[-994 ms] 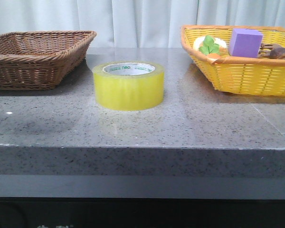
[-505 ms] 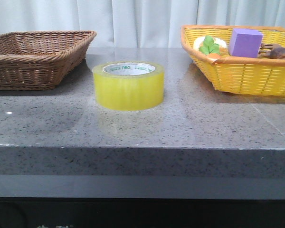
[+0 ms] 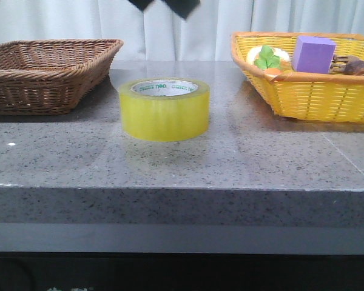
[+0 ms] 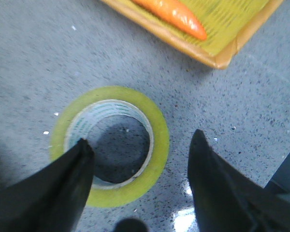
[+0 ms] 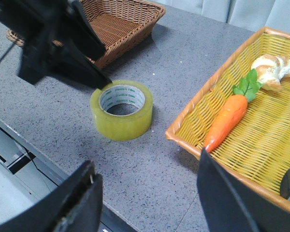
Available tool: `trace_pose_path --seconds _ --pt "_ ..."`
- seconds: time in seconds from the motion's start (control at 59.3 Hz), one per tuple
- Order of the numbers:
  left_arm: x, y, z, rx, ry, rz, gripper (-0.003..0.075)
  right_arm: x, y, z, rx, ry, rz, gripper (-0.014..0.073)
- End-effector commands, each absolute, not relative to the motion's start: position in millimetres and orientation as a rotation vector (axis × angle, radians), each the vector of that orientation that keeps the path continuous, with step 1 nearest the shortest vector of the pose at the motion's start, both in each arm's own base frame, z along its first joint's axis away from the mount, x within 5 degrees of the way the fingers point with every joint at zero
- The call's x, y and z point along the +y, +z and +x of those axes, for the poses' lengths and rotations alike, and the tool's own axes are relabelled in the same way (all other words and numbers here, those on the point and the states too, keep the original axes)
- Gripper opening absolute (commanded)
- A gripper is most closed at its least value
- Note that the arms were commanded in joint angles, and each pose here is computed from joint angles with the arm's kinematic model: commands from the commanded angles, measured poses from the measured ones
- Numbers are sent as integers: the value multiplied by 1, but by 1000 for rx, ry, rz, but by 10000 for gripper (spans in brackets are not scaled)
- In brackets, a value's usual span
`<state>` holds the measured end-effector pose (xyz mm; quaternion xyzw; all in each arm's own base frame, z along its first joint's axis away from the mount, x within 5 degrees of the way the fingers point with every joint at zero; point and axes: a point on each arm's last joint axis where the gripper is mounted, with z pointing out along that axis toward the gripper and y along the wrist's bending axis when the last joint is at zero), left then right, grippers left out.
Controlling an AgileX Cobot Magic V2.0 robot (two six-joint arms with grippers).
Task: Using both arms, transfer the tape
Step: 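Lower the left gripper onto the tape roll and grasp its rim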
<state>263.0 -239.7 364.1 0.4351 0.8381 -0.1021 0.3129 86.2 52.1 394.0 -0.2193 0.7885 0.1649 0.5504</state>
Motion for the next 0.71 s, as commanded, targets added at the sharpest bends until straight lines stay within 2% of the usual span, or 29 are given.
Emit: trace_pose_path --seconds 0.0,0.472,0.607,0.691 --pt "-250 378 266 2169 -292 1146 418 51 407 87 1777 398 -484 456" --pt "-284 313 301 2340 -273 1222 418 51 407 87 1777 398 -484 456" --pt "-287 303 304 2361 -266 1232 416 51 407 87 1777 398 -484 456" --pt "-287 302 304 2365 -265 1234 352 51 407 87 1777 398 -484 456"
